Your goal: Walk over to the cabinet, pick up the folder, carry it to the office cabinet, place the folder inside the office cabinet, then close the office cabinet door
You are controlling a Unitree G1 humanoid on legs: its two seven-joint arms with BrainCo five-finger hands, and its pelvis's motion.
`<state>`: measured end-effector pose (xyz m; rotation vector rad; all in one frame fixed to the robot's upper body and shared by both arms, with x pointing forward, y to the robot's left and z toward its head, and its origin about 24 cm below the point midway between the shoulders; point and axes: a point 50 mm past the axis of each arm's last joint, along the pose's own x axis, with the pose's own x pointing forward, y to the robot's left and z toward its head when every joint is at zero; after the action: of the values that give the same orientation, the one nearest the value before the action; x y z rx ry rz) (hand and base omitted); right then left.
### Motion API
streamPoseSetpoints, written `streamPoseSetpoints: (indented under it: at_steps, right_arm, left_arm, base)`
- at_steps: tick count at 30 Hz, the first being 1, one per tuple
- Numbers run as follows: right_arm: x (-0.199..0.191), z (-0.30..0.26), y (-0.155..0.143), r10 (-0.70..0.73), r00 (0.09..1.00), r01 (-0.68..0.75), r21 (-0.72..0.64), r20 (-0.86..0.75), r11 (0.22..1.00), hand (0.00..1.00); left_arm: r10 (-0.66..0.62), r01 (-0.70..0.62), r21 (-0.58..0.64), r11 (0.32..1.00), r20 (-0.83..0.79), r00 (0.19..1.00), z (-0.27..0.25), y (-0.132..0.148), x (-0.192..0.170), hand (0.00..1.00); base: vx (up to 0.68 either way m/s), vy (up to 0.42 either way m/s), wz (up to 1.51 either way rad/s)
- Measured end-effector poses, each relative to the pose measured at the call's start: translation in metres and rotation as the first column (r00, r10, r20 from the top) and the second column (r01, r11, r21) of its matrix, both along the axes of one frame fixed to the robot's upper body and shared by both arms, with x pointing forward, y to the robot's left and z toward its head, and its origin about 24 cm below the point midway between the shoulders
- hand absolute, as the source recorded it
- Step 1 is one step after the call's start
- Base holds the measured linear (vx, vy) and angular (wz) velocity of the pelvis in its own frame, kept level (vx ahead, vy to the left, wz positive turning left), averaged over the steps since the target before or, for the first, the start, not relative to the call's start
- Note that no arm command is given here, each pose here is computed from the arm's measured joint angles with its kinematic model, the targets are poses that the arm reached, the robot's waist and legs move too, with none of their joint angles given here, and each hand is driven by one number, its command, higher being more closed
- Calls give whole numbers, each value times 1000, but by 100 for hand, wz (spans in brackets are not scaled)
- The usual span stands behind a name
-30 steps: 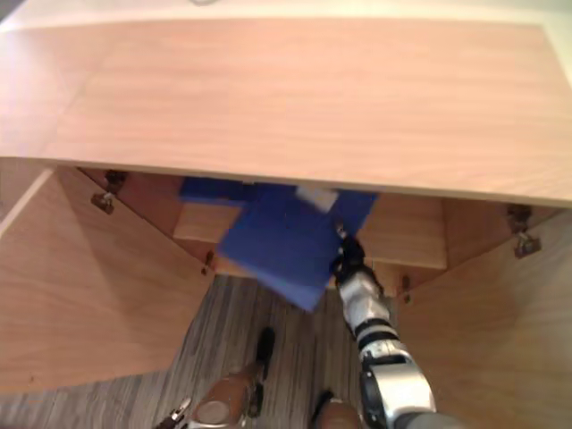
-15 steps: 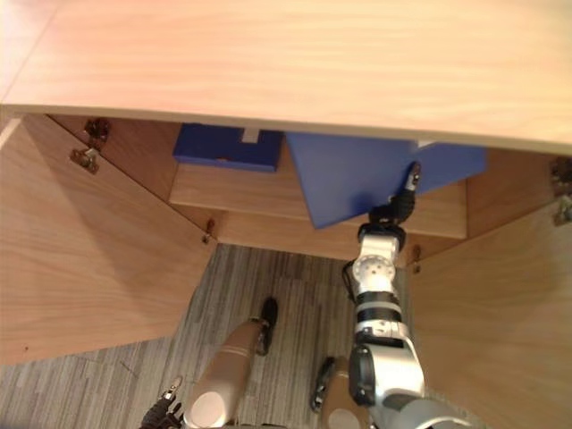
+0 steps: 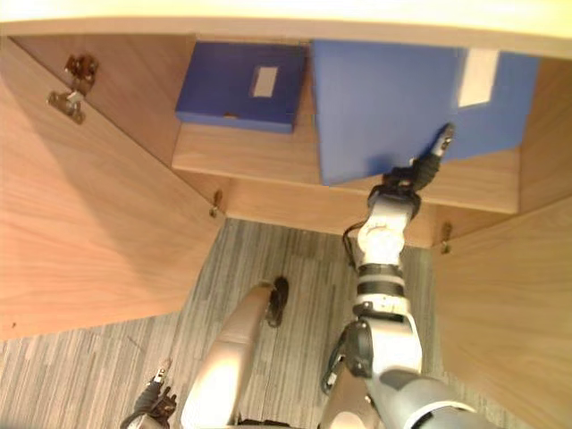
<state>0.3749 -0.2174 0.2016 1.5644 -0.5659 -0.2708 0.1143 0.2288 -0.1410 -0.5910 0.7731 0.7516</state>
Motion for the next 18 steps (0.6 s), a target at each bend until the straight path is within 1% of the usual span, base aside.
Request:
streamPoseSetpoints:
  at_steps: [5,7,11,13,18]
  right_arm:
    - [3,52,-35,-80,995,78,50,58,996,100]
    - [3,68,-41,-91,993,87,54,71,995,100]
    - [6,93,-47,-86,994,80,87,70,993,100]
    - [8,99,-50,-78,996,73,114,37,991,100]
    - [14,105,-49,-34,999,36,94,-31,995,100]
  left_arm:
    - [10,-10,0,1000,4,1000,1,-2,5,0]
    - [13,-13,2,1000,15,1000,3,-2,10,0]
    - [12,-12,9,1000,28,1000,6,-1,18,0]
    - [8,-9,17,1000,23,1000,7,-1,20,0]
    - [41,-42,39,998,15,999,8,7,19,0]
  base:
    - [-44,46,10]
    - [-41,17,10]
    - [-55,-7,11]
    - [-42,-17,5]
    - [-31,-29,5]
